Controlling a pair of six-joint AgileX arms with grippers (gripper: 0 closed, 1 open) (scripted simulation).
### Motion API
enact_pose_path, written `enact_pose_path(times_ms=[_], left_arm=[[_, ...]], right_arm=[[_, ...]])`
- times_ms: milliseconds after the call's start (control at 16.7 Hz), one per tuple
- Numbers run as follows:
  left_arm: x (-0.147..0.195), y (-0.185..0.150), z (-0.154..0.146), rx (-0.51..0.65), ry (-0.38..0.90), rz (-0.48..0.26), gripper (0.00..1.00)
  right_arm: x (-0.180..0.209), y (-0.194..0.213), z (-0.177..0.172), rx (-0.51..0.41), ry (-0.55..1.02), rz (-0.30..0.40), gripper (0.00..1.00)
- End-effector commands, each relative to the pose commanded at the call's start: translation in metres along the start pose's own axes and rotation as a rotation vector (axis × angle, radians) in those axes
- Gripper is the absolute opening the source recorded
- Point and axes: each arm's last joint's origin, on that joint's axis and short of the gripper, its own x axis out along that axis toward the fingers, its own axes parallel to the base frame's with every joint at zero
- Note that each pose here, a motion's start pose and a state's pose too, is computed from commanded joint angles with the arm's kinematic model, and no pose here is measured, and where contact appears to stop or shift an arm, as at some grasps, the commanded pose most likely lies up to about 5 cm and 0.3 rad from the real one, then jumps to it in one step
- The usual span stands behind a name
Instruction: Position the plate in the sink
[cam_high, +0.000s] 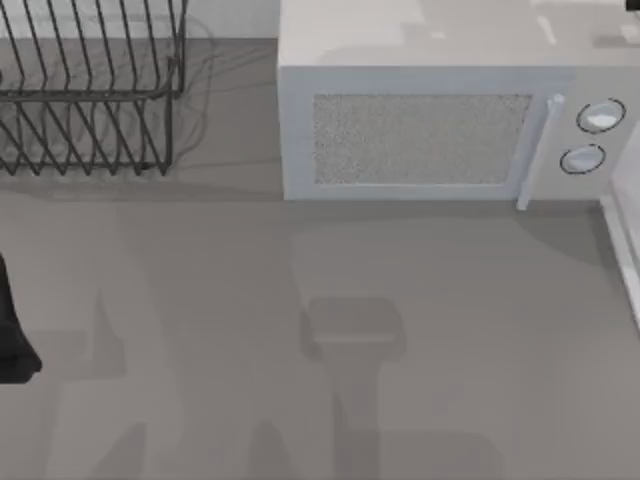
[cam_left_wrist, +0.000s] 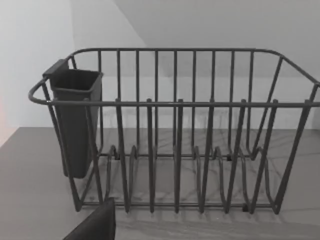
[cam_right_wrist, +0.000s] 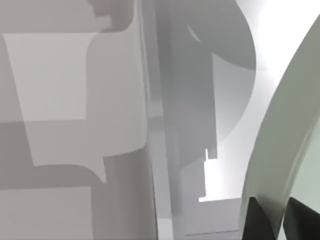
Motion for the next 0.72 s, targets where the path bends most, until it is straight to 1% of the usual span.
enact_pose_path(times_ms=[120,240,360,540,720], left_arm=[[0.000,0.000,0.000,0.000,0.000,0.000,1.00],[0.000,0.000,0.000,0.000,0.000,0.000,1.00],[0.000,0.000,0.000,0.000,0.000,0.000,1.00],[0.000,0.000,0.000,0.000,0.000,0.000,1.00],[0.000,0.000,0.000,0.000,0.000,0.000,1.00]], right_arm=[[0.036,-0.017,0.013,-0.032,0.051,0.019,0.00],[0.062,-0.023,0.018,-0.066,0.094,0.041,0.00],[0.072,-0.024,0.020,-0.078,0.113,0.051,0.00],[0.072,-0.024,0.020,-0.078,0.113,0.051,0.00],[0.072,-0.024,0.020,-0.078,0.113,0.051,0.23]])
